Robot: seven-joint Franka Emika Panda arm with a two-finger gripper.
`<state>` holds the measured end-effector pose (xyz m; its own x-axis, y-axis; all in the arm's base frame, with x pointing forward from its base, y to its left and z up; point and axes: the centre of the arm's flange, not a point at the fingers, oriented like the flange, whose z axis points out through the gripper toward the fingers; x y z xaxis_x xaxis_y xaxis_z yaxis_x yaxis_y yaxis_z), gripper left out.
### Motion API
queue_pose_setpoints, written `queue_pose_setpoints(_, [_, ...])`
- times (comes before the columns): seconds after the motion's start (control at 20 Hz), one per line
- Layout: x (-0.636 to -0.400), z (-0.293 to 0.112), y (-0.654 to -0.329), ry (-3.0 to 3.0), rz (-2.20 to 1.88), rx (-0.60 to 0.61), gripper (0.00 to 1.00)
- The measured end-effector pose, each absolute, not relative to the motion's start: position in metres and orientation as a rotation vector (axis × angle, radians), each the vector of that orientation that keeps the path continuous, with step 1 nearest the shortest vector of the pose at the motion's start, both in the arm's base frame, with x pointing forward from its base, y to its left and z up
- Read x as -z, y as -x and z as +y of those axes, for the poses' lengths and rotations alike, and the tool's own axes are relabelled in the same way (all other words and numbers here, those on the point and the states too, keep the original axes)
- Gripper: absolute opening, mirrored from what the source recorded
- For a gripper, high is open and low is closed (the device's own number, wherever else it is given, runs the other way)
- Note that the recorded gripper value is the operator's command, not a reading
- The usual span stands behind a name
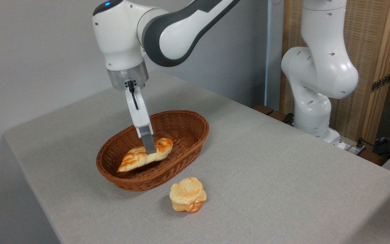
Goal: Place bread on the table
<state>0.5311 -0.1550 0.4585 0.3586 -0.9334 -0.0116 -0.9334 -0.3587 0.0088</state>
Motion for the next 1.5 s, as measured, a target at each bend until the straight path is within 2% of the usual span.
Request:
queue_pose_setpoints(0.5, [-0.506, -0.135, -0.521, -2.623, -1.715, -0.062, 0.0])
queue_pose_setpoints(0.8, [-0.528, -0.063, -0.522, -2.72, -1.538, -0.082, 0.0])
queue_pose_setpoints(1.15, [-0.528, 0.022, -0.523, -2.811, -1.323, -0.083, 0.0])
queue_pose_setpoints(1.35, [-0.52, 0.06, -0.521, -2.841, -1.225, -0.06, 0.22])
queue_pose_setpoints(1.4, [-0.518, 0.066, -0.521, -2.845, -1.207, -0.053, 0.45])
queue_pose_setpoints(1.45, [-0.515, 0.077, -0.519, -2.848, -1.186, -0.038, 0.74])
queue_pose_setpoints(1.5, [-0.511, 0.087, -0.519, -2.845, -1.18, -0.024, 0.9])
